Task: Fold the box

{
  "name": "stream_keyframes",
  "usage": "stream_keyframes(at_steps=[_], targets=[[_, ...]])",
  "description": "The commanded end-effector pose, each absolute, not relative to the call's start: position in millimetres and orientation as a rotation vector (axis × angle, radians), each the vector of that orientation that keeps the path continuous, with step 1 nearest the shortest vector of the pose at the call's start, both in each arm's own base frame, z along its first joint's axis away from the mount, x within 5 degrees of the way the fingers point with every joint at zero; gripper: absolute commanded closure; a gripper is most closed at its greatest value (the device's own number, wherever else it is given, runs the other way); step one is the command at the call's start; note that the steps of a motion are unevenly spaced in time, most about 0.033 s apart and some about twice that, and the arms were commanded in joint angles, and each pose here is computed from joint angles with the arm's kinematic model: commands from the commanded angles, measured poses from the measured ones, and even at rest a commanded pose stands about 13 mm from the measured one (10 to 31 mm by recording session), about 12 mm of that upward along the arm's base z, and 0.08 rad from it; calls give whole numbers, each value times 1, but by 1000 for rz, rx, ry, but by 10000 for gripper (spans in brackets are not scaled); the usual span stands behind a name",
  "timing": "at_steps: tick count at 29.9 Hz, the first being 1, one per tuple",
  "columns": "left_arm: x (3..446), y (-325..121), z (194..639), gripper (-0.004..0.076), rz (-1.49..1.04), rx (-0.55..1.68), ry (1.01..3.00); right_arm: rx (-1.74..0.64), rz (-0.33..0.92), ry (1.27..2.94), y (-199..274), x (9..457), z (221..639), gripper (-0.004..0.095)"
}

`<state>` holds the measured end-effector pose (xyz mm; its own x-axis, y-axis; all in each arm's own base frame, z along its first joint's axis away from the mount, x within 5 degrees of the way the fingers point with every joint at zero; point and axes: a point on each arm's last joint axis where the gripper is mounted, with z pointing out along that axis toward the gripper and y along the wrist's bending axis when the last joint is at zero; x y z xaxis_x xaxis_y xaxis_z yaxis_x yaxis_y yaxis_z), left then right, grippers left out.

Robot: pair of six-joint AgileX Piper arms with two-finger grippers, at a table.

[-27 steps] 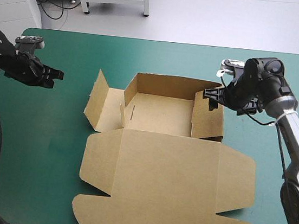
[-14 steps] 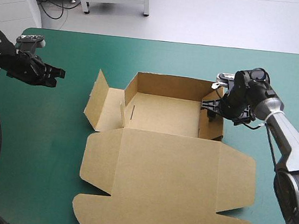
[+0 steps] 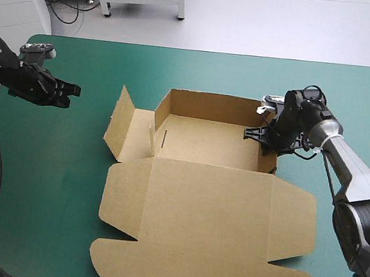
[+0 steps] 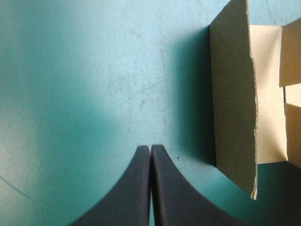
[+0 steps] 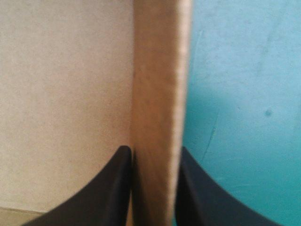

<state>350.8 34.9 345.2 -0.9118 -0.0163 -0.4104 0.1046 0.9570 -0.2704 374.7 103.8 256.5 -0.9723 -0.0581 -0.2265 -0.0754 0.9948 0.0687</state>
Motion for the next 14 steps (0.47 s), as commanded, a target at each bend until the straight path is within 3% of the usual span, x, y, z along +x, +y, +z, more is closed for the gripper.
stream_keyframes(at_steps=[1,2,14], targets=[[338,30,367,756,-454,73,2662,-185,87,2829,100,373,280,877],[338,29,367,756,-456,72,2661,-184,91,2814,100,372,283,932],[340,31,367,756,-429,67,2648,-327,61,2822,96,367,313,930]])
